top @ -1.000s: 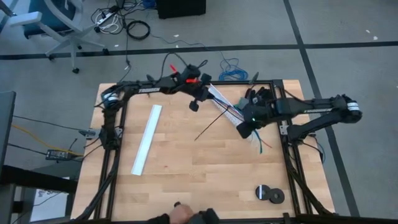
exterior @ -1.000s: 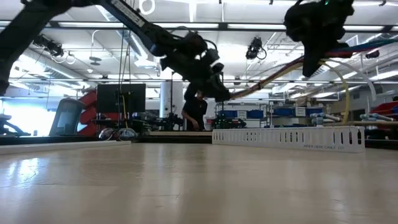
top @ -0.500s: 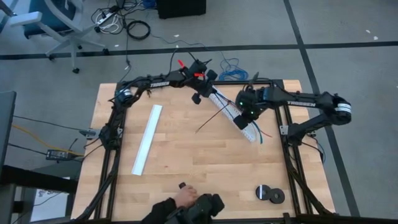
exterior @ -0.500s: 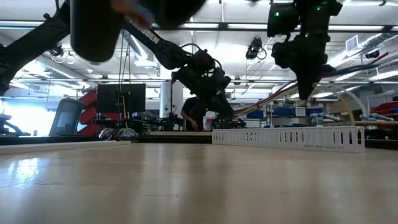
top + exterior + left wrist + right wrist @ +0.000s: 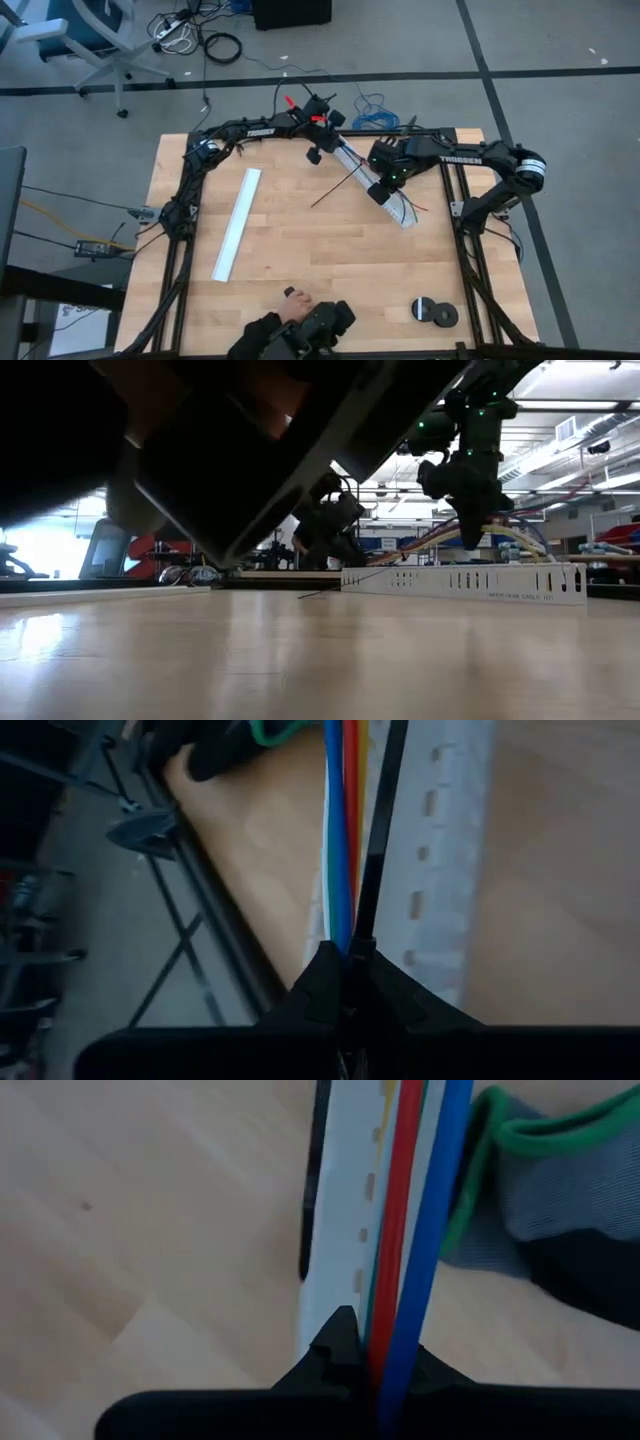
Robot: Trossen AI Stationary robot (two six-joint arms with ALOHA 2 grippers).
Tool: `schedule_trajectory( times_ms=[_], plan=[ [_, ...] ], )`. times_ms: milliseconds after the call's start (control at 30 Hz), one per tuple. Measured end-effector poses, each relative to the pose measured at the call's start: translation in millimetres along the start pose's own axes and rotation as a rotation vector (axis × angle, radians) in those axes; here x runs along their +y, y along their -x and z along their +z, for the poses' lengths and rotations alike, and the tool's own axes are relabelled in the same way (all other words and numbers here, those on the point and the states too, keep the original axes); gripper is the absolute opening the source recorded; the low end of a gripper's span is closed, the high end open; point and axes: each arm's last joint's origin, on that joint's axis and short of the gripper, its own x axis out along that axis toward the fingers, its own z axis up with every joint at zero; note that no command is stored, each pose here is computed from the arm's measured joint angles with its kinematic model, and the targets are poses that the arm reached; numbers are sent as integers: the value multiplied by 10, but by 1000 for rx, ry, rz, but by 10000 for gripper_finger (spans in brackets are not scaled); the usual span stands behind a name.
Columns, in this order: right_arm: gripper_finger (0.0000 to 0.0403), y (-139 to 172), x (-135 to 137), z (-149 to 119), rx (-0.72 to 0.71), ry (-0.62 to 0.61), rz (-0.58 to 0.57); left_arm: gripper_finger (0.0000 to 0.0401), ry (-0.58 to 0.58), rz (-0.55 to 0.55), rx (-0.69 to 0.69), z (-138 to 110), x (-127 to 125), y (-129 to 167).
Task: Ziptie cables
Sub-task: Put the cable wires into the white cable duct
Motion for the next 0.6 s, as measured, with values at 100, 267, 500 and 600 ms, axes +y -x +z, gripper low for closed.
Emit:
schedule_trajectory(
  times_ms=[100, 267, 500, 600],
  plan=[
    [1, -22, 8, 13, 0, 3, -2, 25, 11, -8, 15, -10, -17, -10],
    [14, -23, 19, 14, -6, 24, 1, 67, 53, -4, 47, -14, -18, -11],
    [56, -30, 2, -37, 44, 25, -24, 135, 58, 9, 69, -22, -7, -8],
    [70, -32, 21, -44, 45, 31, -21, 151, 66, 7, 59, -16, -8, -8]
  ],
)
